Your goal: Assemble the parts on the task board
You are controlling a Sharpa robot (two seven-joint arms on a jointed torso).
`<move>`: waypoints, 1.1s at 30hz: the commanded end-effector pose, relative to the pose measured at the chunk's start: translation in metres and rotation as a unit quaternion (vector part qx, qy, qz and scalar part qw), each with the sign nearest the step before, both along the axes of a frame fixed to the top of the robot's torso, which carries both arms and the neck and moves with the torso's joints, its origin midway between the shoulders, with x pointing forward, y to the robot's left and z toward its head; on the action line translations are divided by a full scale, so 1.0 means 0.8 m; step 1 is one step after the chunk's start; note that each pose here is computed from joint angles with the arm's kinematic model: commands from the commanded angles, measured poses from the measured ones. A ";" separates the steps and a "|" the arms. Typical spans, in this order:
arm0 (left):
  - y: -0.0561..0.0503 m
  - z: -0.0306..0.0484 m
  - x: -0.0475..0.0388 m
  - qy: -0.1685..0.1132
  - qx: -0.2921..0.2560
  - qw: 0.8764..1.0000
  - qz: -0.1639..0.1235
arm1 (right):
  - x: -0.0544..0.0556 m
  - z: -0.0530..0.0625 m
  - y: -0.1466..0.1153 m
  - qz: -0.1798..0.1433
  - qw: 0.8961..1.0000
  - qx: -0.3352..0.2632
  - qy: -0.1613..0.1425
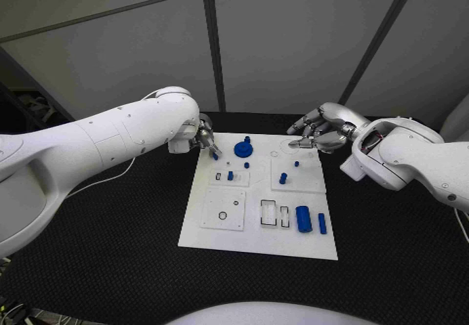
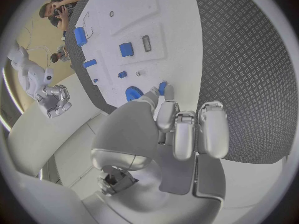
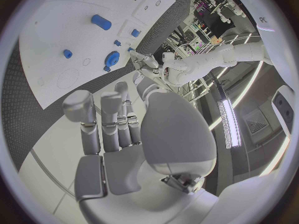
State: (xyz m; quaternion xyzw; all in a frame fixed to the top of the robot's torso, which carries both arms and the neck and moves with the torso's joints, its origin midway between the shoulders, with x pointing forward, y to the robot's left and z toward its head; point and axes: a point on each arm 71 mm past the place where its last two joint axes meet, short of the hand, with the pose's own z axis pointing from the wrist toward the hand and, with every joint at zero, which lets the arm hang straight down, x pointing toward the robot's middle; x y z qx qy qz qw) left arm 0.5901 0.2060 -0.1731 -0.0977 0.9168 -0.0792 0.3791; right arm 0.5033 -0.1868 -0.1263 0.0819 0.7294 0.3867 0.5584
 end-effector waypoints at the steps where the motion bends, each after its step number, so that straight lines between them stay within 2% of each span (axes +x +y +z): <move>1: -0.002 -0.0005 -0.001 0.006 -0.013 1.000 -0.010 | 0.000 0.002 0.001 0.004 1.000 0.000 -0.002; 8: -0.001 -0.0007 -0.002 0.008 -0.025 1.000 -0.011 | 0.000 0.002 0.001 0.004 1.000 0.000 -0.002; 15: 0.006 0.0011 -0.009 0.007 -0.048 0.999 -0.005 | 0.000 0.002 0.000 0.004 1.000 -0.001 -0.002; 24: 0.014 0.0081 -0.033 -0.002 -0.087 0.996 0.001 | 0.001 0.001 -0.003 0.000 1.000 -0.002 -0.002; 33: 0.016 0.0146 -0.056 -0.019 -0.103 0.994 -0.002 | 0.001 0.001 -0.006 -0.002 1.000 -0.002 -0.001</move>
